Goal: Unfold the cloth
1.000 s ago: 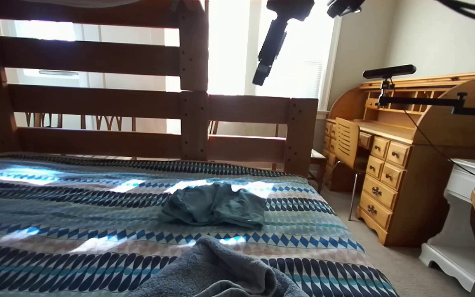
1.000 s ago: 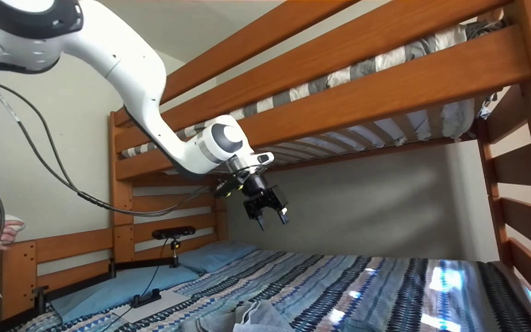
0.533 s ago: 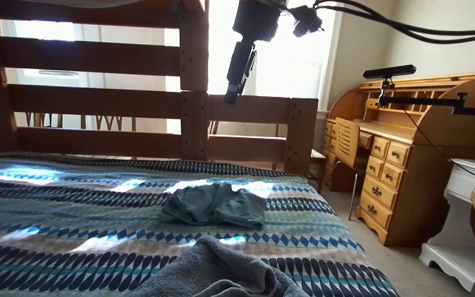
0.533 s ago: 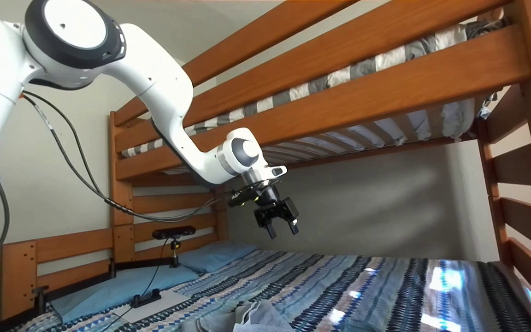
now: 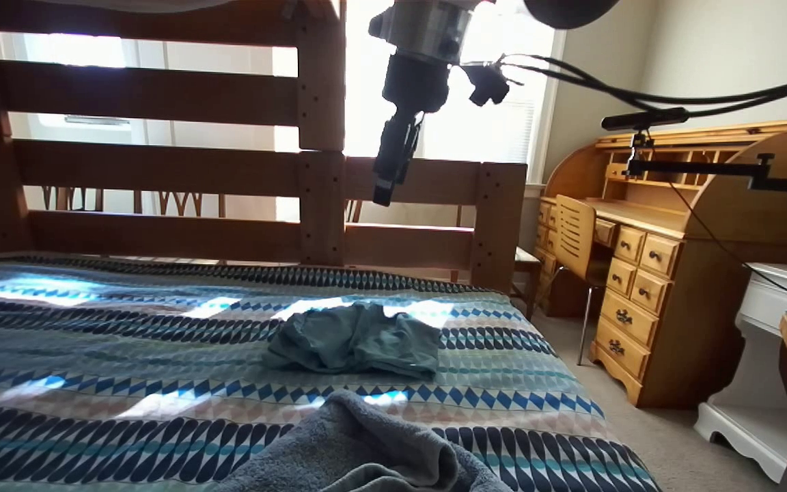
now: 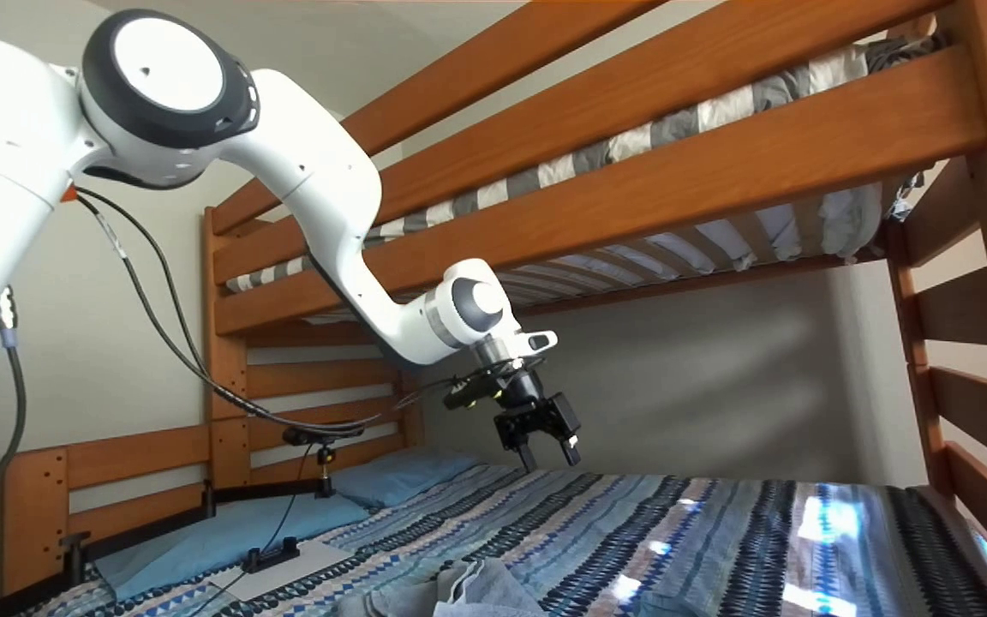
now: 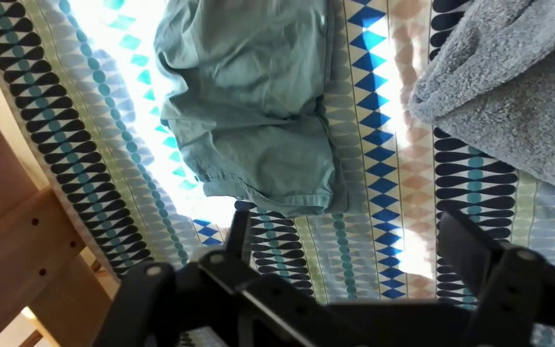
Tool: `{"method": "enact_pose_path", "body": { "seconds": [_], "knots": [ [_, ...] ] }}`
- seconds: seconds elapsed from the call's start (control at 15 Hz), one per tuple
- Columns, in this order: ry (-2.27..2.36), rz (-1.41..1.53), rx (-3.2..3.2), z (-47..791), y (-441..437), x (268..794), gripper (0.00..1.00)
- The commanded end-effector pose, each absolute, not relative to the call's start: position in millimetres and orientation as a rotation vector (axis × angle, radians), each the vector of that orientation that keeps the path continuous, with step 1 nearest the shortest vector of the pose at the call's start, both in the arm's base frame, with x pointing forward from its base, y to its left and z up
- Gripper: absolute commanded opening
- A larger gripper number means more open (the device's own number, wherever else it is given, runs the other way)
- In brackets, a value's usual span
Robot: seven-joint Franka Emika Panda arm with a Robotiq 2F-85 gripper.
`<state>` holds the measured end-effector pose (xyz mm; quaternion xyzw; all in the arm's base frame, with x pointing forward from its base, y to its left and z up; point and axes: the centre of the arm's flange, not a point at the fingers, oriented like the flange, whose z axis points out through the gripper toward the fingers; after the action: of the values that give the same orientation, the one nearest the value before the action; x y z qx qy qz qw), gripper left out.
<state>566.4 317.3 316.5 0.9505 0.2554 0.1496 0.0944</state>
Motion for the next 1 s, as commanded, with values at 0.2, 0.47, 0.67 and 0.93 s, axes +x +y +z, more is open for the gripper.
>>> {"method": "enact_pose_path", "body": {
  "seconds": [0.2, 0.47, 0.67, 0.93],
  "knots": [
    [0.902, 0.449, 2.910, 258.2, 350.0, 630.7, 1.00],
    [0.920, 0.424, 2.909, 226.3, 369.1, 650.7, 1.00],
    [0.889, 0.414, 2.881, 205.3, 376.3, 661.7, 1.00],
    [0.850, 0.400, 2.858, 180.4, 375.0, 672.0, 1.00]
  ]
}}
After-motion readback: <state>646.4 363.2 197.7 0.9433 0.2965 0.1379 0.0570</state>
